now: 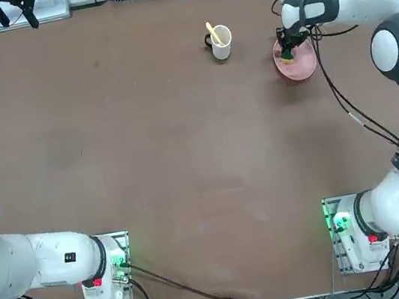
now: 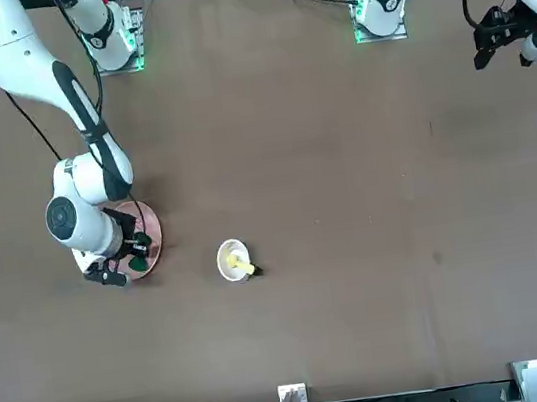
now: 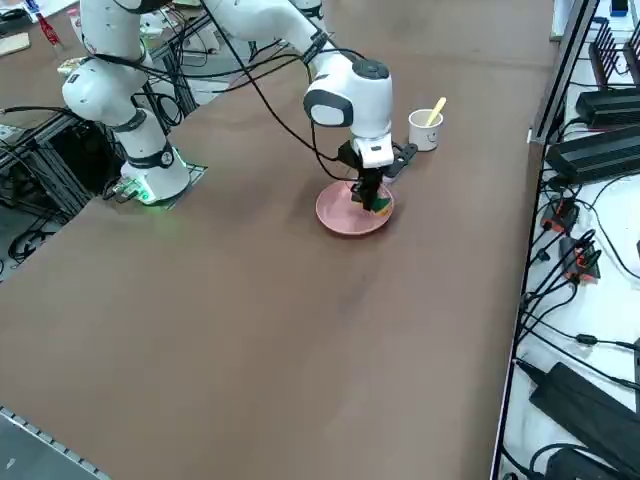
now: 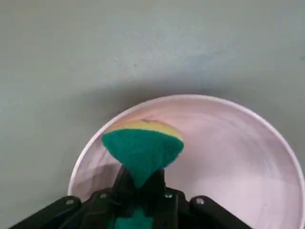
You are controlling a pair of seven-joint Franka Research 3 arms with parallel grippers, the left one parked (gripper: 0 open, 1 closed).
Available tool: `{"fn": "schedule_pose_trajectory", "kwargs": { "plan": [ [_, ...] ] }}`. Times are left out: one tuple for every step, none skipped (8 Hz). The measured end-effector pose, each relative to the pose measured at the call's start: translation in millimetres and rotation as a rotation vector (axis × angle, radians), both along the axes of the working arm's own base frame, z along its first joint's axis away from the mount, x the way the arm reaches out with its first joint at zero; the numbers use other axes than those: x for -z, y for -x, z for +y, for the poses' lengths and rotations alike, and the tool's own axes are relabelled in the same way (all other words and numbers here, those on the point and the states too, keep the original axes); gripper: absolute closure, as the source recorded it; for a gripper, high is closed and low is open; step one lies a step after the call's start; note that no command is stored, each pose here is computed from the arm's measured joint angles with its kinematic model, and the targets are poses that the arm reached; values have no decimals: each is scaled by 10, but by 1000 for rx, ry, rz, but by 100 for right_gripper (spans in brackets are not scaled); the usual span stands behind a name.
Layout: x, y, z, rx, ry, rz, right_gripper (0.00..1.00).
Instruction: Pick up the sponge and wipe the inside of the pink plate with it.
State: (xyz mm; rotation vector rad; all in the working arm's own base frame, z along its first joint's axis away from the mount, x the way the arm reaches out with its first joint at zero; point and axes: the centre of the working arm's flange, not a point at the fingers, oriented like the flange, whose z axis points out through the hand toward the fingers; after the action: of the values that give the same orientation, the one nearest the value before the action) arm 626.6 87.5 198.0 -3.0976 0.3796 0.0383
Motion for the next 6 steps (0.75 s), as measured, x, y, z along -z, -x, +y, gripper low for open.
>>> {"fn": "schedule_pose_trajectory", "kwargs": {
  "plan": [
    [2,9,21,7,0,2,91],
    [4,22,32,9,1,4,91],
    [4,50,48,7,1,7,91],
    [1,96,68,5,2,13,91],
    [2,160,81,2,2,21,91],
    [2,235,83,0,3,31,91]
  ]
}}
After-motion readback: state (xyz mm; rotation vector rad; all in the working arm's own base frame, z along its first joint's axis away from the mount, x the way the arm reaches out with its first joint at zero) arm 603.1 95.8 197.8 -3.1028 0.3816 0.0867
